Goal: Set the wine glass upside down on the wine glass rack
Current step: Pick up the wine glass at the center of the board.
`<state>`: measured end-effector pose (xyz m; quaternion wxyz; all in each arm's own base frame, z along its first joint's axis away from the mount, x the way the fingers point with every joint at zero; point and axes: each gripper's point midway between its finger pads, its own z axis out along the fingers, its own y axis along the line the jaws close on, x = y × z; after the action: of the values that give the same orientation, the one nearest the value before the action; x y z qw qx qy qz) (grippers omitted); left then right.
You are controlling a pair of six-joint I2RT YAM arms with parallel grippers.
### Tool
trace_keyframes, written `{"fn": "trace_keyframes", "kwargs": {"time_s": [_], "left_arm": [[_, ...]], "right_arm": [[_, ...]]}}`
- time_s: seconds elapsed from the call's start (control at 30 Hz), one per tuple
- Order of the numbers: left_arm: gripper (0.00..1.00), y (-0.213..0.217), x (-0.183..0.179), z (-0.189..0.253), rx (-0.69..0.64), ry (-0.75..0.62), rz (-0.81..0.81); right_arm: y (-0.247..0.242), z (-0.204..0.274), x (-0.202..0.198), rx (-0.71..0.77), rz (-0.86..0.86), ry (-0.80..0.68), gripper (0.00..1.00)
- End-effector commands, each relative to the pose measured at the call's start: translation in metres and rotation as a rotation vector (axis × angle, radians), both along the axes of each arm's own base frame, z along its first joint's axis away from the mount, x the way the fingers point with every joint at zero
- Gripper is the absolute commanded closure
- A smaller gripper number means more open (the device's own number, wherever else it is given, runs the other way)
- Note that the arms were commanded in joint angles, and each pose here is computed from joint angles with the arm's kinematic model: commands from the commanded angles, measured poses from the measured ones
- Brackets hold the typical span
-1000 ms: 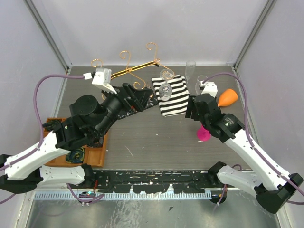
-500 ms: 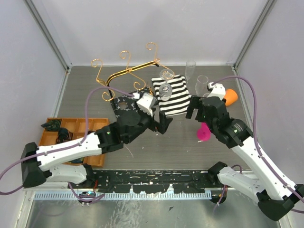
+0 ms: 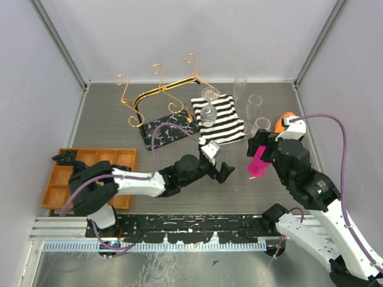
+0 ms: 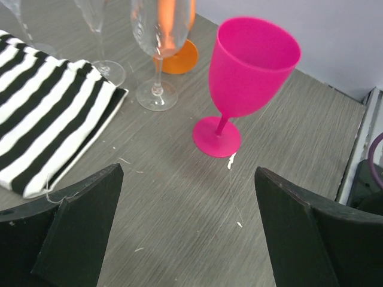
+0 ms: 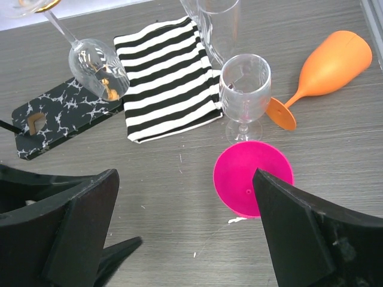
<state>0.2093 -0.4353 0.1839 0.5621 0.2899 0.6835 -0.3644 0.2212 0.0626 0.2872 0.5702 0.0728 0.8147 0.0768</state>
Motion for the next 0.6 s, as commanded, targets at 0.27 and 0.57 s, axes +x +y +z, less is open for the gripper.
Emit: {"fn": "trace_keyframes", "kwargs": {"time_s": [0.27, 0.57], "left_arm": [[0.09, -0.040, 0.021, -0.014, -0.233, -0.167, -0.112], [0.19, -0.068, 0.039, -0.049, -0.185, -0.218, -0.174]], "right_arm": [[0.000, 0.014, -0.012, 0.040, 0.036, -0.027, 0.02], [-0.005, 0.018, -0.022, 0.077, 0.036, -0.049, 0.03]]}}
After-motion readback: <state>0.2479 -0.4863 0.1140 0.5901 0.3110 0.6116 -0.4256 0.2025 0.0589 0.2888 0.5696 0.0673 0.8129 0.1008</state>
